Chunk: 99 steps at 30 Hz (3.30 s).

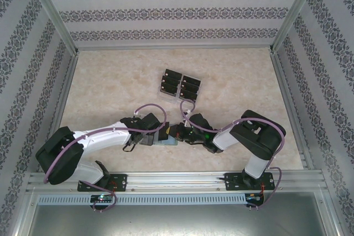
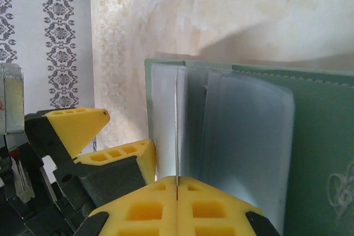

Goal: Put the credit cards into the card holder
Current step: Insert the credit card into the card slot.

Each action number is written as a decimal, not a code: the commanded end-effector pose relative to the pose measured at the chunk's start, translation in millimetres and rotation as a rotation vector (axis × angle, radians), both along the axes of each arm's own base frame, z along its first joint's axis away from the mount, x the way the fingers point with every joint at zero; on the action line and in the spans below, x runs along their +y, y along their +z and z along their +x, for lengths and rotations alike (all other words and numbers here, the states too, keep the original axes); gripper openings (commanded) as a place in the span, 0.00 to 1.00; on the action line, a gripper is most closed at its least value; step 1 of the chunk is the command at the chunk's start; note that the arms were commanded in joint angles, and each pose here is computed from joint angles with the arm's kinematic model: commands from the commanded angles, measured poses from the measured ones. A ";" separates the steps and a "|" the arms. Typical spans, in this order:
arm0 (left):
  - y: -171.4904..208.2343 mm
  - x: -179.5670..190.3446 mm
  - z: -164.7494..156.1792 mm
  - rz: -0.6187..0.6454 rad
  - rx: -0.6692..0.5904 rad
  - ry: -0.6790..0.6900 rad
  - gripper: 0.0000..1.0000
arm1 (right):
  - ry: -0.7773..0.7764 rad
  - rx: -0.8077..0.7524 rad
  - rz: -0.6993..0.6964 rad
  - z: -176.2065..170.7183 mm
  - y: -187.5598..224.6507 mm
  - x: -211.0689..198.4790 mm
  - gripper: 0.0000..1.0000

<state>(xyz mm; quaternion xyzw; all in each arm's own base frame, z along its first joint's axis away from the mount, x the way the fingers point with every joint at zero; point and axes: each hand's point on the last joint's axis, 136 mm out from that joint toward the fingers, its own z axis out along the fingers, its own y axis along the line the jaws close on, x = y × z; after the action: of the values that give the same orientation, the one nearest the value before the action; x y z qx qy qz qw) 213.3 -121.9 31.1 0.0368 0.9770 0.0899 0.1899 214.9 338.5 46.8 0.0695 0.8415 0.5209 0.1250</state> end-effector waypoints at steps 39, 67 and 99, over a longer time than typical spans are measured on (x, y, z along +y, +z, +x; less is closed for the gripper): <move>2.8 5.2 -1.3 0.007 0.000 0.016 0.98 | -0.077 0.081 0.025 -9.0 -20.9 -3.6 0.00; 3.6 3.8 0.7 0.004 -0.005 0.016 0.98 | -0.065 0.125 0.062 -14.5 -24.3 0.5 0.00; 4.3 1.3 2.7 0.004 -0.005 0.008 0.98 | -0.001 0.177 0.092 -17.1 -30.2 21.8 0.00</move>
<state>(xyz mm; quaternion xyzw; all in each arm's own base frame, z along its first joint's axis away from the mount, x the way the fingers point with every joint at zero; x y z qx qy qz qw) 213.2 -121.7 31.2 0.0370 0.9770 0.0904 0.1898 210.8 355.8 29.5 0.1349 0.8128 0.5620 0.0731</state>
